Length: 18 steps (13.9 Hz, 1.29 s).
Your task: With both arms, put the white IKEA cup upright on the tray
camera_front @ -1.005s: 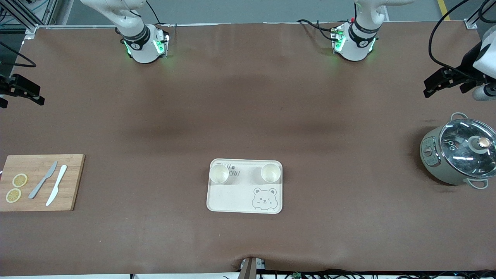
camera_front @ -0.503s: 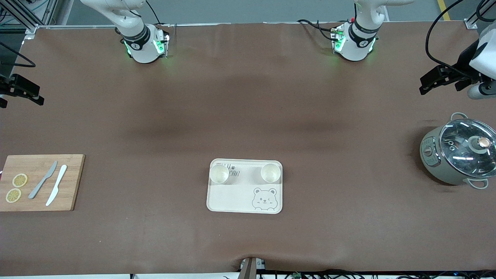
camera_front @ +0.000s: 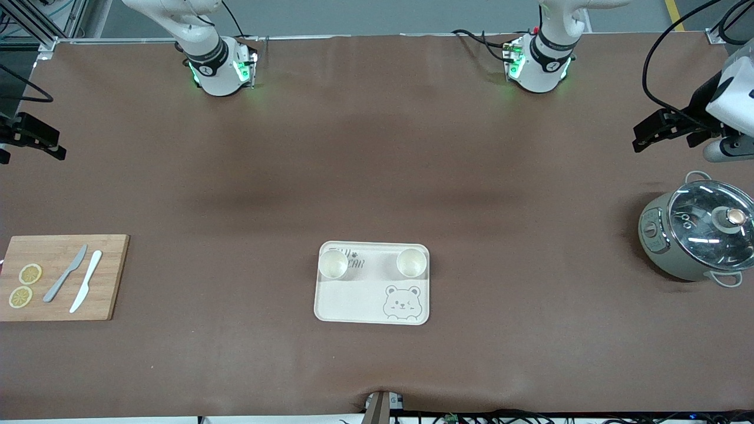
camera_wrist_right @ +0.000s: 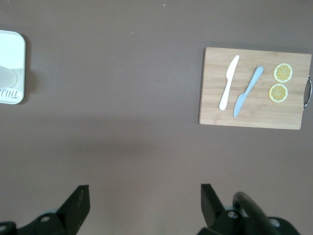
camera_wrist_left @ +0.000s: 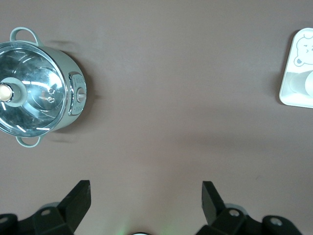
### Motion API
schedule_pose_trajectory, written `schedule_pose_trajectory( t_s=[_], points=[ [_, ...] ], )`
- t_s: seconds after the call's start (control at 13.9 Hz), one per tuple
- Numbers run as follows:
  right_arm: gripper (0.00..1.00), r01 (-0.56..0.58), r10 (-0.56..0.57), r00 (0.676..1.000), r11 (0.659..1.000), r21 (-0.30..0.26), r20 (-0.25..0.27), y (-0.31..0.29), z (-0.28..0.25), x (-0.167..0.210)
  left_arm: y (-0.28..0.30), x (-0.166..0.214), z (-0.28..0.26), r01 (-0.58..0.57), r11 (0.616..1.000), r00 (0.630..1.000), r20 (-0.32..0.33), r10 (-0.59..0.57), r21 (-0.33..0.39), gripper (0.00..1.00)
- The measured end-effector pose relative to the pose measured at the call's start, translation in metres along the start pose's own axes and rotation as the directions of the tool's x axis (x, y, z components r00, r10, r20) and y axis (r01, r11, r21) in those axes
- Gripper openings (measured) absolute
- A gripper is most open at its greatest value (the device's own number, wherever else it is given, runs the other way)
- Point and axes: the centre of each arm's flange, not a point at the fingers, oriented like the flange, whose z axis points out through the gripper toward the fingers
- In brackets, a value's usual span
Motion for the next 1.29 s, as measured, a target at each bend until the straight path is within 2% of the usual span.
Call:
schedule_pose_trajectory(
  t_s=[1.29],
  points=[
    [1.00,-0.004,0.004,1.000,1.000,0.000,0.000,0.0024,0.0000,-0.0004,-0.0102,0.0017,-0.0037,0.019,1.000,1.000,-0.008,-0.019,-0.002,1.00]
  ],
)
